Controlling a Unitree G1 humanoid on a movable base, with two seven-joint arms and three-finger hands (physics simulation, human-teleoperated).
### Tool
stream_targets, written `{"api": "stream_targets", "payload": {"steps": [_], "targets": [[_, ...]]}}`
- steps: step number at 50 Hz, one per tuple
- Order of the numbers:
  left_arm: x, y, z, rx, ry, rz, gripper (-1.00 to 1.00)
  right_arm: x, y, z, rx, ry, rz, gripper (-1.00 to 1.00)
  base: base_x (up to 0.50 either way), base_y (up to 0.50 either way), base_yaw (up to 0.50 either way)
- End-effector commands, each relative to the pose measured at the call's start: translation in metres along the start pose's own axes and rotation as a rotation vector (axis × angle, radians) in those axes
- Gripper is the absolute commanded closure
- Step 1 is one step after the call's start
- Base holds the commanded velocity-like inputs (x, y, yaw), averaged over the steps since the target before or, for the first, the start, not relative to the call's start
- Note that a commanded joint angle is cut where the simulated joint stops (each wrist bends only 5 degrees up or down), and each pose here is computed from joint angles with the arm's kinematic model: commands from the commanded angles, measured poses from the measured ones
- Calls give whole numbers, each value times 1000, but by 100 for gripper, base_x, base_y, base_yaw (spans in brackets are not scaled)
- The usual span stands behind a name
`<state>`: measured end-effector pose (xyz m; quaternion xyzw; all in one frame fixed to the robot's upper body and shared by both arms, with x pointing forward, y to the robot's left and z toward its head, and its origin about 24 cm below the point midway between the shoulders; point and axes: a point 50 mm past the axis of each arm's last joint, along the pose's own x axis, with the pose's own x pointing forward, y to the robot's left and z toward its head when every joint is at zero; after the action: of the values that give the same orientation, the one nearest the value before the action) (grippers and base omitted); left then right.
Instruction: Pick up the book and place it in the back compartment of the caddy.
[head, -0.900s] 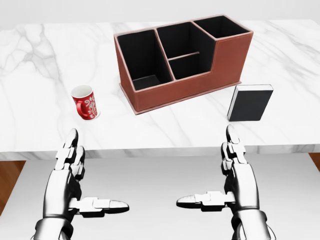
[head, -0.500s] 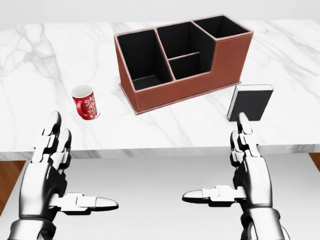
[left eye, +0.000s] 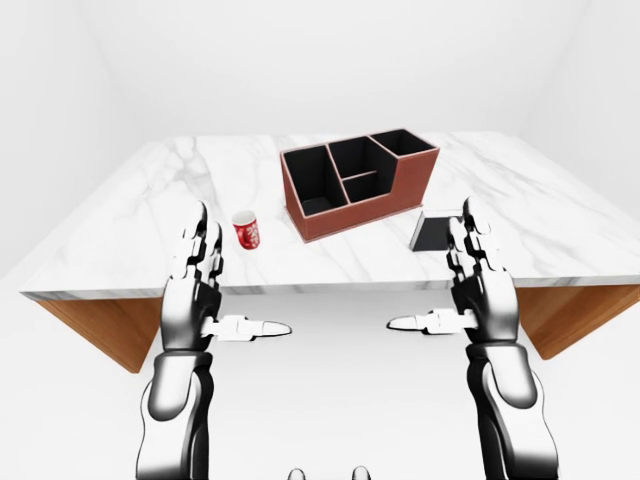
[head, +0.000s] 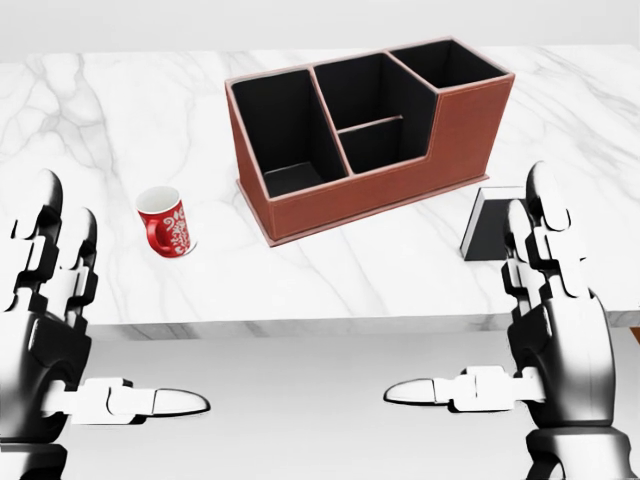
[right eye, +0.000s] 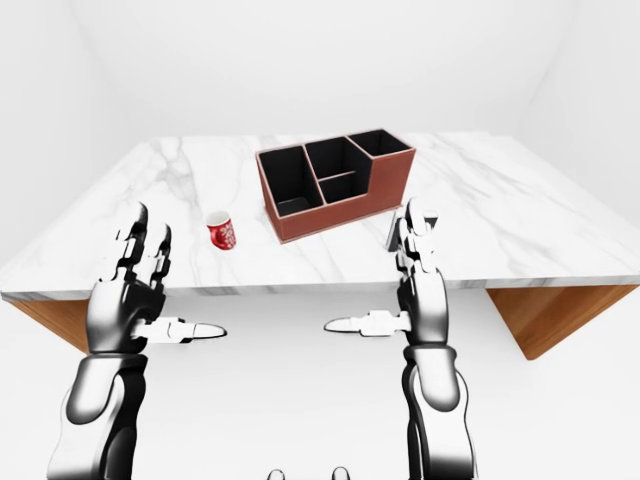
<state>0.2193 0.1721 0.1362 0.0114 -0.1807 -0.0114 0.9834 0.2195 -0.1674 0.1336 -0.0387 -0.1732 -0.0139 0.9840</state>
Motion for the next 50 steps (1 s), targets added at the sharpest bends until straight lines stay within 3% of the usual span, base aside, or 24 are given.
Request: {"api": "stream_targets", "payload": {"steps": [1, 34, 46, 50], "targets": [[0, 0, 5, 6, -22, -2, -100, -6, -4, 27, -42, -105, 8, -100, 50, 0, 0], [-1, 2, 10, 9, -44, 6, -100, -6, -6, 35, -68, -139, -10, -100, 50, 0, 0], [-1, 1, 10, 9, -40, 5, -100, -4, -4, 32, -98, -129, -23, -100, 3, 0, 0], [-1, 1, 10, 10, -40, 2, -100, -7, -2, 33, -71, -127, 24, -100, 0, 0, 0]]}}
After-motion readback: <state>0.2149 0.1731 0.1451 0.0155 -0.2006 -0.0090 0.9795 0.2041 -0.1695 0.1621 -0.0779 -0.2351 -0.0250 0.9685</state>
